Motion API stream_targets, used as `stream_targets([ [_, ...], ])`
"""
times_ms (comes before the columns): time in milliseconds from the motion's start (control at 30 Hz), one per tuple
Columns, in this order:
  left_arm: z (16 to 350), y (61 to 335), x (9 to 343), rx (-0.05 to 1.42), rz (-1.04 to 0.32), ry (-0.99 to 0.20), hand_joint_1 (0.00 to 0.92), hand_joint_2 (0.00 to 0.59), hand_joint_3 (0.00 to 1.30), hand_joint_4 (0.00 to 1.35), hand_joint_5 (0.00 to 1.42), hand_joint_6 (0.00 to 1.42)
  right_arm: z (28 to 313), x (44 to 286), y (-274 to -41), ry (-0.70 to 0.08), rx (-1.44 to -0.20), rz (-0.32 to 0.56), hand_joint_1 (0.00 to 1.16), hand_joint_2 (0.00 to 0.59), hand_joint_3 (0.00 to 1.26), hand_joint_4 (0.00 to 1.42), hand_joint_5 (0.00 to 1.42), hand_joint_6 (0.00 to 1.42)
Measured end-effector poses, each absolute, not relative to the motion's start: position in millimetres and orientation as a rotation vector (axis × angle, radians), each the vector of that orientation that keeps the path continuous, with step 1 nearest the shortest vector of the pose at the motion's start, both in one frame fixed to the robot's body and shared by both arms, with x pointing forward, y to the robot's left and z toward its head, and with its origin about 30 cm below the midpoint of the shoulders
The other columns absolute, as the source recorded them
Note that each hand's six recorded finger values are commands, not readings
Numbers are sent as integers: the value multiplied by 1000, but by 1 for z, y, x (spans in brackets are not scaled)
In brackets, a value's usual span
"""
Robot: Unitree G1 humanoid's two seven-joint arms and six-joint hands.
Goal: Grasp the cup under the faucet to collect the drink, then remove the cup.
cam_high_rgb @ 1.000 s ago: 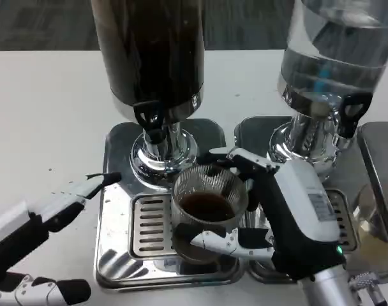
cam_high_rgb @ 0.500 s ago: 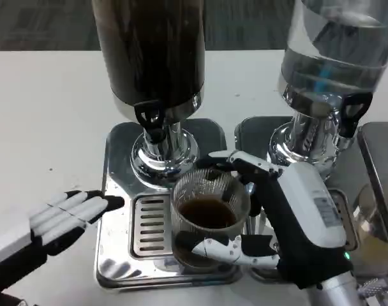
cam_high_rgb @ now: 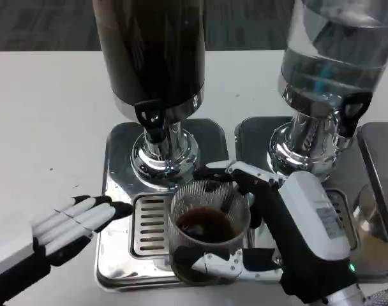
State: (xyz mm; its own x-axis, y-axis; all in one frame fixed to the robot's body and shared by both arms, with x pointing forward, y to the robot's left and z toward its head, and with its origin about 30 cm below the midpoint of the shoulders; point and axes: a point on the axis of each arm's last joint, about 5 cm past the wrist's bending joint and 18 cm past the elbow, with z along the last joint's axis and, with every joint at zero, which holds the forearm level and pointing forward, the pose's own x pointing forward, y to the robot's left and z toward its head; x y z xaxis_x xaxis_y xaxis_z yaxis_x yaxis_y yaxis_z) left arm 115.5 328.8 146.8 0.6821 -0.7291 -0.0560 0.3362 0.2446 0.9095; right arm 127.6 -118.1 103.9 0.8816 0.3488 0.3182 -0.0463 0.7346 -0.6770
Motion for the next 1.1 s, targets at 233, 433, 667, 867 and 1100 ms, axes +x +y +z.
stream_targets([
  [233, 147, 328, 115, 1093, -762, -424, 0, 87, 0, 0, 0, 0, 107, 127, -118, -462, -715, 221, 799, 238, 615, 679, 876, 1075],
  [433, 145, 327, 114, 1071, -765, -419, 0, 87, 0, 0, 0, 0, 107, 126, -118, -462, -715, 221, 792, 239, 616, 679, 876, 1075],
  [667, 145, 326, 112, 1063, -767, -417, 0, 87, 0, 0, 0, 0, 107, 123, -119, -457, -713, 221, 777, 234, 624, 688, 889, 1077],
  [867, 144, 326, 112, 1059, -767, -416, 0, 84, 0, 0, 0, 0, 107, 122, -119, -457, -713, 220, 769, 231, 631, 688, 893, 1090],
  [1100, 144, 326, 112, 1057, -769, -413, 0, 81, 0, 0, 0, 0, 107, 122, -120, -458, -712, 219, 770, 233, 632, 694, 893, 1092],
])
